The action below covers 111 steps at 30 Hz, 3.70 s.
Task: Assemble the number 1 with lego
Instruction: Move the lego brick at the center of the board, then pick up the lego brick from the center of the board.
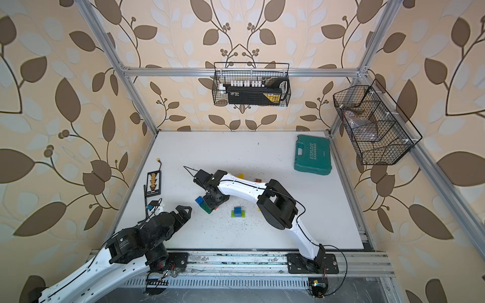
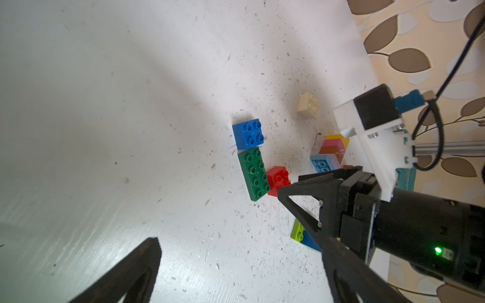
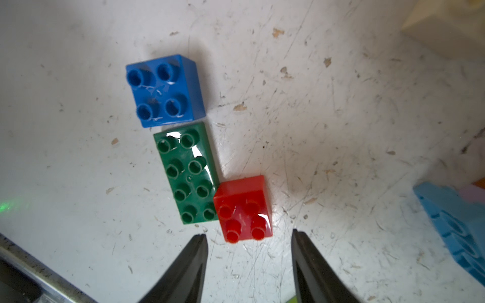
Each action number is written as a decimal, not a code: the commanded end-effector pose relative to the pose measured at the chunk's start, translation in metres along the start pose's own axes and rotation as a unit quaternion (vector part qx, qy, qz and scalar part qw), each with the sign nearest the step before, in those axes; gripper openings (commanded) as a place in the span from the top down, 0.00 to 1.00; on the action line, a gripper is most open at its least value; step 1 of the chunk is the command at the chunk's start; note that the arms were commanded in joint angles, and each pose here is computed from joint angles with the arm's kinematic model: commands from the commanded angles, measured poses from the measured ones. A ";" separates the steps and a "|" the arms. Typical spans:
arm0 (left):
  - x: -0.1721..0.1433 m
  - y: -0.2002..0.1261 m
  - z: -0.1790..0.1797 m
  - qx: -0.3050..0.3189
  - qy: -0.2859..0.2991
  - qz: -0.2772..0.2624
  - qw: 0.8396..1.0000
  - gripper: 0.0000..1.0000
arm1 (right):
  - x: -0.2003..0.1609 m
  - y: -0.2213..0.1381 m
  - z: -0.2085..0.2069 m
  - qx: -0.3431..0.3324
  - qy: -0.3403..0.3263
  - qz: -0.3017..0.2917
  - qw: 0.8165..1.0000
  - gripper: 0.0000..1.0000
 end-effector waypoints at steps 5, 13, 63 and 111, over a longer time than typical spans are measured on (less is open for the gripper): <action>0.003 0.002 0.000 -0.002 0.002 -0.018 1.000 0.01 | 0.002 0.009 -0.003 -0.010 0.006 0.007 1.000 0.46; 0.003 0.002 0.000 -0.003 0.003 -0.017 1.000 0.01 | 0.000 0.017 0.002 -0.008 0.005 0.011 1.000 0.45; 0.003 0.001 0.004 -0.011 -0.004 -0.020 1.000 0.01 | 0.016 0.014 -0.045 -0.059 0.185 0.003 0.981 0.54; 0.002 0.001 0.000 -0.027 0.007 -0.015 0.999 0.01 | 0.011 -0.068 -0.061 -0.041 0.295 -0.044 0.954 0.83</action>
Point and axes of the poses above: each gripper's point midway between its finger pads, its own y axis out along the fingers, its own z axis along the line the jaws close on, x = y × z, the point moved 7 cm from there along -y, back along the fingers, and after that the axes turned 7 degrees about y, right-handed, at the moved point
